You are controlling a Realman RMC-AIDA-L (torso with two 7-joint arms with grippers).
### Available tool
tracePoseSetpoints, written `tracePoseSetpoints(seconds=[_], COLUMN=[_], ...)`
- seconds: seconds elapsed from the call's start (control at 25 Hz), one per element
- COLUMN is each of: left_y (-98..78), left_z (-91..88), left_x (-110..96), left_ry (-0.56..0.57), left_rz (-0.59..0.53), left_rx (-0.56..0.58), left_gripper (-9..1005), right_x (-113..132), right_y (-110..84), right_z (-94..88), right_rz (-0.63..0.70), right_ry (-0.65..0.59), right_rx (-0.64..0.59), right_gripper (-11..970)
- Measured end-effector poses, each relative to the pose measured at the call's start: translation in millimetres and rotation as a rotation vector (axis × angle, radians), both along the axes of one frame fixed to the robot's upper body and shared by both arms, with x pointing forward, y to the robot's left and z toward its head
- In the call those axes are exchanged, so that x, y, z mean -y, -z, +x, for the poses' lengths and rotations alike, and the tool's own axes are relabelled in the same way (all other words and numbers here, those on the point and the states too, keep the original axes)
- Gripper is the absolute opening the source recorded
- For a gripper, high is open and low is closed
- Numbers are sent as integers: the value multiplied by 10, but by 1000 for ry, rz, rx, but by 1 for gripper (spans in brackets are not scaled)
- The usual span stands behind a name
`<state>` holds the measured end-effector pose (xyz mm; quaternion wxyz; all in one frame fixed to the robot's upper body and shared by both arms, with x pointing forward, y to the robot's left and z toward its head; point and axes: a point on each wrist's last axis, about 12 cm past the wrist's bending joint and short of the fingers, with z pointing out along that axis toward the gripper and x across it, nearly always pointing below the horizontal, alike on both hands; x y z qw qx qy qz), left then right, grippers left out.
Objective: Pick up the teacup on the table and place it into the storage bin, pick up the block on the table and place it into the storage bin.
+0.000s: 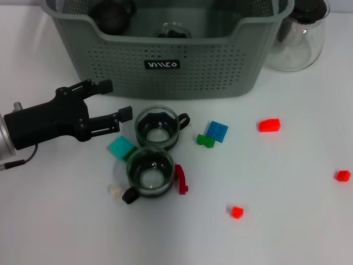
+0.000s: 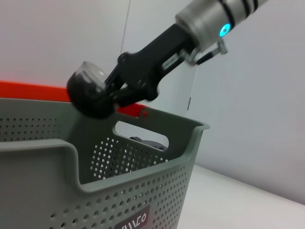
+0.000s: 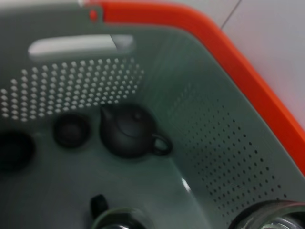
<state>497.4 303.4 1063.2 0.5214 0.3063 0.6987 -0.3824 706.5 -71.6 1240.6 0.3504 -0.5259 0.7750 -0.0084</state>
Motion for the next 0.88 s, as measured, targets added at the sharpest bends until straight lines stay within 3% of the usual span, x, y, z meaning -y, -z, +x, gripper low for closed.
tracePoseSetpoints(seconds=[0.36, 0.88], left_y=[-5, -2], left_z=[0, 2], left_x=[0, 8], left_ry=[3, 3], left_rz=[-2, -4], left_rx=[1, -1], left_gripper=[860, 859], right_x=[6, 85], right_y=[378, 574], right_z=[4, -43], right_rz=[-74, -121], right_ry=[8, 17], right_rx=[26, -2], right_gripper=[58, 58])
